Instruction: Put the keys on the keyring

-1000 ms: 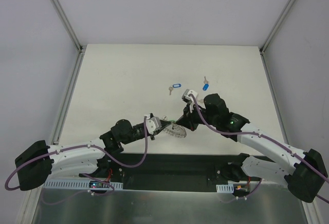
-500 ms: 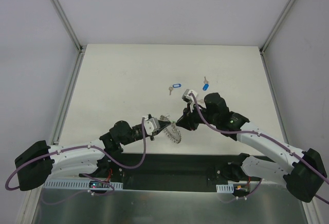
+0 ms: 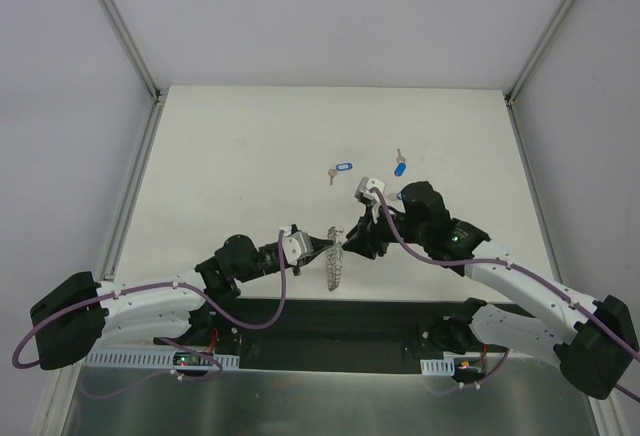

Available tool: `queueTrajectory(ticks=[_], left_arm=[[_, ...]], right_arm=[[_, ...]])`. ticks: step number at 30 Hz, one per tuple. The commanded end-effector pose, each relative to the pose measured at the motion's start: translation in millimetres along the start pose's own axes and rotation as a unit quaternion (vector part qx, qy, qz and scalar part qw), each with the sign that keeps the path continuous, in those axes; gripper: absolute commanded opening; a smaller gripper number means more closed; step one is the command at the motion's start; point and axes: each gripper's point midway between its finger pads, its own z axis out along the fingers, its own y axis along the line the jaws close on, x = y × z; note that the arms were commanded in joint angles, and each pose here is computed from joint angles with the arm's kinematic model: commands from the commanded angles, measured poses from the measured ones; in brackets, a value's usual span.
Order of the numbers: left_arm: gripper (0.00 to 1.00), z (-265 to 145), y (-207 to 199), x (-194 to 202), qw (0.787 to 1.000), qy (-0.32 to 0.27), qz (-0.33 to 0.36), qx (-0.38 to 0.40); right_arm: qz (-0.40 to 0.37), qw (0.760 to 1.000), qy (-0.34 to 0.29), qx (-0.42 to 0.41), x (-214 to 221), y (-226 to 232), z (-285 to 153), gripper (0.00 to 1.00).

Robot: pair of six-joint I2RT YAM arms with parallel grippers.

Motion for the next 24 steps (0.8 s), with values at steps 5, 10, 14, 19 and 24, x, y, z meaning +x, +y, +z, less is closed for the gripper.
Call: queueTrajectory(ticks=[5, 10, 14, 19, 24], left_arm=[[0.00, 4.6, -5.1, -34.5, 0.998, -0.062, 0.016, 0.019], [0.00, 4.6, -4.9, -36.4, 0.998, -0.066, 0.016, 0.019], [0.00, 3.9, -3.8, -38.7, 0.997, -0.070, 0.016, 0.016], [0.00, 3.5, -4.5, -37.2, 0.997, -0.070, 0.015, 0.016], [0.00, 1.2, -2.1, -32.4, 0.998, -0.066, 0.009, 0.006]], right_arm=[[-0.031, 0.998, -0.015, -0.046, -16.5, 11.9, 3.2, 0.35], [-0.029, 0.998, -0.009, -0.054, -14.1, 11.9, 7.1, 0.31], [-0.029, 0.998, -0.006, -0.060, -11.8, 12.3, 8.7, 0.18], [-0.034, 0.998, -0.009, -0.059, -11.3, 13.0, 7.1, 0.01], [-0.033, 0.998, -0.006, -0.053, -10.5, 12.0, 5.2, 0.01]])
